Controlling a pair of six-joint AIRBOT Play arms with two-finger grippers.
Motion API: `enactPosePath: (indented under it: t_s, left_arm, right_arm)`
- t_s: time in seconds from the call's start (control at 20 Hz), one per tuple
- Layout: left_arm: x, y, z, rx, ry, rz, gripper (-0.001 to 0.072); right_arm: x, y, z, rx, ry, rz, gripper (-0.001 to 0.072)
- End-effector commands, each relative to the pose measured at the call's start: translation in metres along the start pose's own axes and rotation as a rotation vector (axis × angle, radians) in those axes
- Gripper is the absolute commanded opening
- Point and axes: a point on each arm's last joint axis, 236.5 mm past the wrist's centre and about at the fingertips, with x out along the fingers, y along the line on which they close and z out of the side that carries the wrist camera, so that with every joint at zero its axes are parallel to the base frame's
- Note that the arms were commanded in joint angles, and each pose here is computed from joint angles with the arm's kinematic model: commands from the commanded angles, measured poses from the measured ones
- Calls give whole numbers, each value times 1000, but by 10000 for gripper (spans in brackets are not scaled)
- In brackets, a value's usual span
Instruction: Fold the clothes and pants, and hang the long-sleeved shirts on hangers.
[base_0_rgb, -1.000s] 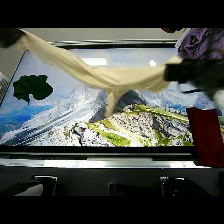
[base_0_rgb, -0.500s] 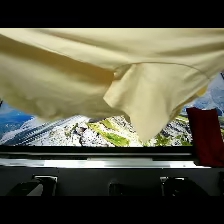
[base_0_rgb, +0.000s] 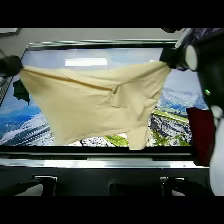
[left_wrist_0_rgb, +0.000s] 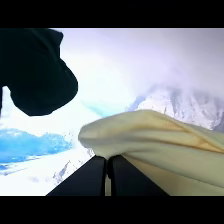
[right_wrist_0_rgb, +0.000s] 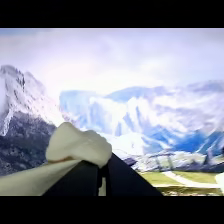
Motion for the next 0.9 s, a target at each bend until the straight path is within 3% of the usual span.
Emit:
enactPosePath:
  t_s: [0.0,0.25,0.3,0.35,0.4,0.45,0.5,0.55,0.7,0.85]
  left_arm:
    - [124,-3,-36,-18,137,7,14]
    - [218,-17,-97,-77,299,-39,14]
    - [223,-17,-102,-83,314,-42,16]
    - [224,-17,-103,-84,317,-42,23]
    - [221,-17,-102,-84,317,-42,118]
    - [216,-14,-100,-85,327,-36,260]
    - [206,-9,-97,-89,347,-29,462]
    - [194,-1,-95,-98,372,-18,582]
    - [151,44,-106,-84,492,19,605]
    - [114,89,-117,-182,537,51,605]
  right_arm:
    - [128,18,-44,239,253,149,35]
    - [212,52,-111,352,438,231,38]
    - [218,56,-121,368,470,237,84]
    - [220,57,-128,364,494,241,184]
    - [217,58,-131,343,509,252,230]
    - [210,56,-130,312,524,273,260]
    - [200,50,-126,292,544,293,392]
    - [188,35,-121,254,564,311,494]
    - [158,-32,-99,139,577,312,482]
    - [141,-74,-114,91,662,365,458]
